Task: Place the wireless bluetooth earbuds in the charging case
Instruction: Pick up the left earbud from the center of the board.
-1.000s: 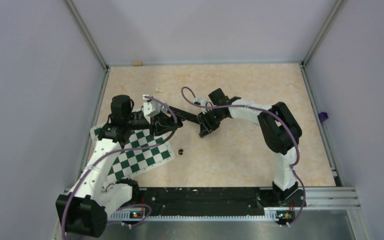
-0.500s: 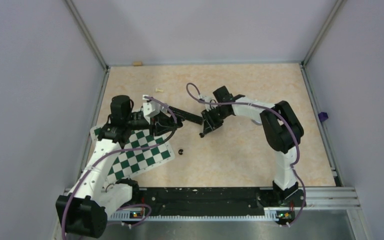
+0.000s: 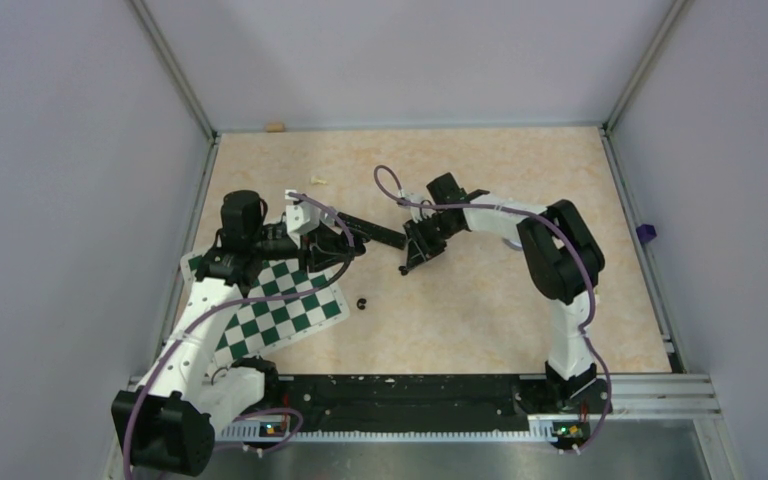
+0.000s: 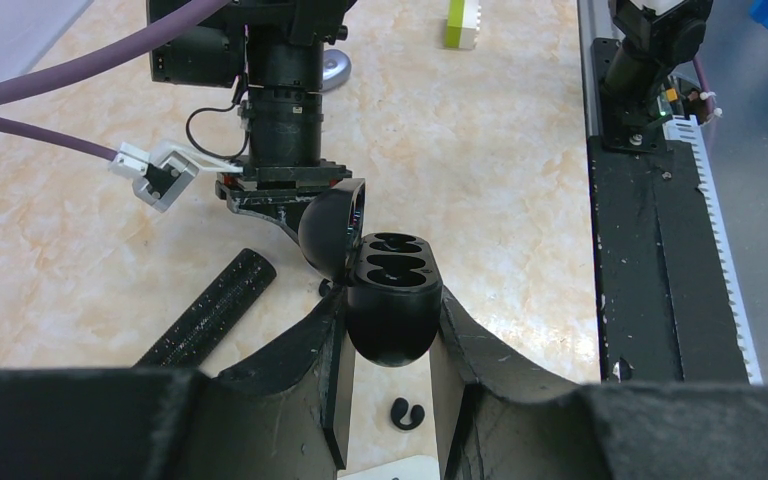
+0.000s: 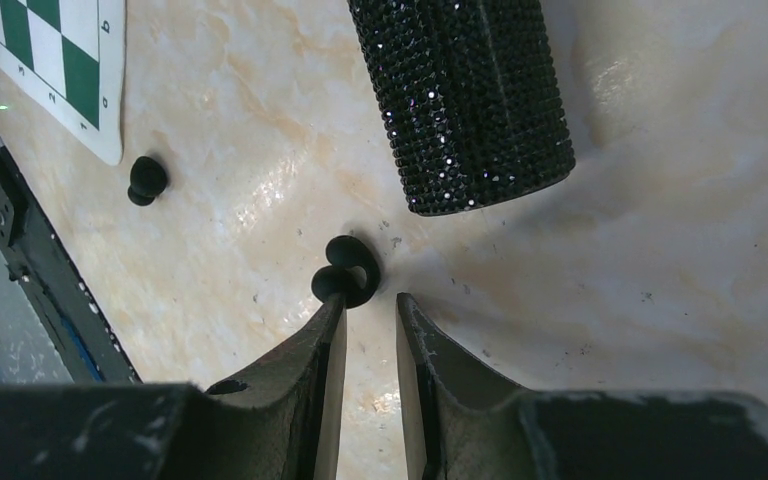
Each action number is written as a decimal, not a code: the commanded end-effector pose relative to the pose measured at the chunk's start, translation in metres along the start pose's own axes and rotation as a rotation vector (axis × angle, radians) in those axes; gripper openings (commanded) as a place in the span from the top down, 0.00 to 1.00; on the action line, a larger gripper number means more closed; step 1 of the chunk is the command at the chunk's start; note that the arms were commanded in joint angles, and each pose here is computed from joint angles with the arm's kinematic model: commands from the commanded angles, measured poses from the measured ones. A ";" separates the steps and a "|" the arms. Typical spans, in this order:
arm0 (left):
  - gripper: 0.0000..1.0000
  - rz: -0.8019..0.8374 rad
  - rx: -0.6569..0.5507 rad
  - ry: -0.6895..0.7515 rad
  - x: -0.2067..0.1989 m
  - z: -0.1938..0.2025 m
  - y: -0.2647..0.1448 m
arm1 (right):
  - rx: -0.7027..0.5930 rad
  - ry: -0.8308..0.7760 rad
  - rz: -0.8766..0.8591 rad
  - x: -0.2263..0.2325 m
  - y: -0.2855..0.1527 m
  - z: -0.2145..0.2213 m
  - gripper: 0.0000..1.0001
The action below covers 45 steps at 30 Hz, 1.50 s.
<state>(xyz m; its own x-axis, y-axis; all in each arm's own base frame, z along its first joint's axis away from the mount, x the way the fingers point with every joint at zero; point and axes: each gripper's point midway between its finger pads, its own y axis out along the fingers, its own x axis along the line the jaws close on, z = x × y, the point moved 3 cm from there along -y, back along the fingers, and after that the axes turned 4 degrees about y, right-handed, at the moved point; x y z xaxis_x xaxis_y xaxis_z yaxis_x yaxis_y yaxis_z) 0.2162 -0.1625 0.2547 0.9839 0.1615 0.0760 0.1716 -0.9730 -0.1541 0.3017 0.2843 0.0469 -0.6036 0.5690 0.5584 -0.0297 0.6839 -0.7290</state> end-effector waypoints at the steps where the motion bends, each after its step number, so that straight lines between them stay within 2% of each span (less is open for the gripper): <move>1: 1.00 0.019 -0.033 0.056 -0.002 -0.009 -0.001 | 0.027 -0.005 0.022 -0.005 0.012 0.004 0.75; 13: 1.00 0.022 -0.035 0.057 -0.003 -0.009 -0.001 | 0.059 -0.021 0.032 -0.002 0.021 0.010 0.75; 24: 1.00 0.022 -0.034 0.060 -0.003 -0.008 -0.001 | 0.052 -0.022 -0.051 0.011 0.025 0.006 0.76; 26: 1.00 0.022 -0.033 0.058 -0.003 -0.008 -0.001 | 0.052 -0.022 -0.060 0.012 0.025 0.005 0.79; 30: 1.00 0.022 -0.032 0.058 -0.003 -0.007 -0.001 | 0.032 -0.044 -0.069 0.016 0.022 0.000 0.92; 38: 1.00 0.028 -0.033 0.051 -0.003 -0.005 0.000 | -0.086 -0.194 -0.009 0.036 -0.020 -0.029 0.95; 45: 1.00 0.047 -0.031 0.027 -0.002 -0.002 0.003 | -0.225 -0.400 0.085 0.068 -0.090 -0.052 0.95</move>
<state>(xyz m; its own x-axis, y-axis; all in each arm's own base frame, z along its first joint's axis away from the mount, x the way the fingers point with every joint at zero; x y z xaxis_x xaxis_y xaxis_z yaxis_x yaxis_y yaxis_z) 0.2139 -0.1631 0.2528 0.9871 0.1458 0.0665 0.1543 -0.9768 -0.1484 0.2998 0.2925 0.1014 -0.7505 0.4895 0.4440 0.0453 0.7083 -0.7044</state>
